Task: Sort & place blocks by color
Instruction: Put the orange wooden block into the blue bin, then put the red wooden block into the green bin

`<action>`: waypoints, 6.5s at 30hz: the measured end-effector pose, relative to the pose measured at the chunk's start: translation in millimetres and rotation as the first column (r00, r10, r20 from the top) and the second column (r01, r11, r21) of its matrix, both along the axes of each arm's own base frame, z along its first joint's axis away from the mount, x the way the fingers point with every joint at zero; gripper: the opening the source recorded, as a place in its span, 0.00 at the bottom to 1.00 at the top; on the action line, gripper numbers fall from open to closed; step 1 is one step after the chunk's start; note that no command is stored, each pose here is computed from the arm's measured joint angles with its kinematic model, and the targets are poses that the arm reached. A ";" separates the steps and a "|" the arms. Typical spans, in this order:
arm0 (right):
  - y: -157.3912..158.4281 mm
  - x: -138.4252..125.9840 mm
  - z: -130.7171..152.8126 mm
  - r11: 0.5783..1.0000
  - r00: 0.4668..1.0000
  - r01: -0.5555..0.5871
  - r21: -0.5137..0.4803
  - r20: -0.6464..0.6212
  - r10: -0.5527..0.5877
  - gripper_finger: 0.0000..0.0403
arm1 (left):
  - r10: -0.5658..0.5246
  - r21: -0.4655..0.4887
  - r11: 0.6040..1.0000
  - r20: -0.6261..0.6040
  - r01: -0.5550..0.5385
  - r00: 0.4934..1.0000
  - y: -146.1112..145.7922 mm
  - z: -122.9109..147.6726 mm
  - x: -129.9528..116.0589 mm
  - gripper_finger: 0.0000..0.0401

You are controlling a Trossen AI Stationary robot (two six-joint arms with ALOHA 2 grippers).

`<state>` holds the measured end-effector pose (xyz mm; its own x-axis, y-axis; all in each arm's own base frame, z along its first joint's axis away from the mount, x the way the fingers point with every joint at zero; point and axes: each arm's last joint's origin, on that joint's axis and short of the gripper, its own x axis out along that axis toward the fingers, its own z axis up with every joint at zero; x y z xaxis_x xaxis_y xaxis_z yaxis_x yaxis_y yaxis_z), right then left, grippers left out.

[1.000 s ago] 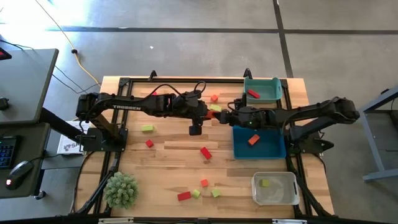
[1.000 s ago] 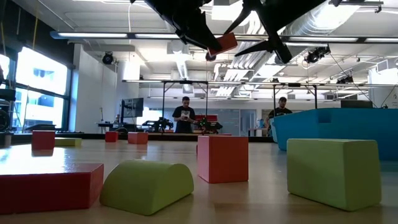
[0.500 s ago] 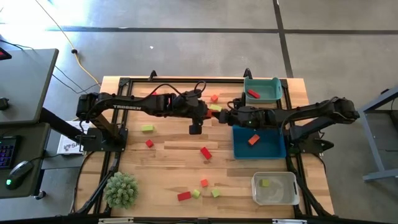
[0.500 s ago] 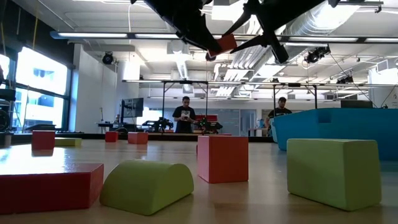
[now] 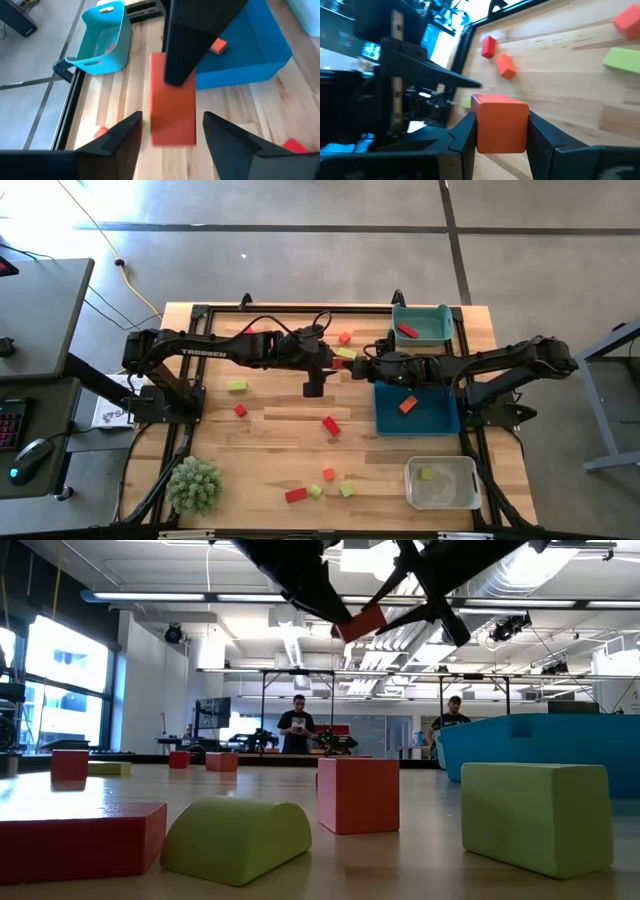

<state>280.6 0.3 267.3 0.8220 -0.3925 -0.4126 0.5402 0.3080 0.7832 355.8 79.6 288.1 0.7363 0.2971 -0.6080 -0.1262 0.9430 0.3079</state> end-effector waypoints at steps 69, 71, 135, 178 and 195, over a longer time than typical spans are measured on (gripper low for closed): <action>9.6 -64.2 -46.3 0.826 0.553 -0.291 0.484 -0.619 0.558 0.45 | 0.407 -0.145 0.885 -0.220 -0.443 0.886 88.2 -18.1 -53.5 0.58; 8.7 -64.2 -46.3 0.824 0.553 -0.292 0.486 -0.617 0.560 0.51 | 0.417 -0.150 0.875 -0.249 -0.460 0.874 87.2 -19.8 -55.8 0.58; -110.6 -78.8 1.9 0.720 0.707 -0.632 -0.287 -0.595 0.383 0.58 | 0.801 -0.318 -0.398 -0.577 -0.861 -0.157 145.2 -101.7 -179.2 0.48; -109.4 -79.1 1.2 0.728 0.709 -0.637 -0.255 -0.565 0.422 0.58 | 0.751 -0.232 -0.414 -0.634 -0.880 -0.186 163.1 -148.9 -178.7 0.49; -110.3 -78.1 2.5 0.755 0.735 -0.604 -0.257 -0.545 0.403 0.58 | 0.767 -0.207 -0.228 -0.640 -0.951 -0.044 162.4 -148.0 -175.6 0.26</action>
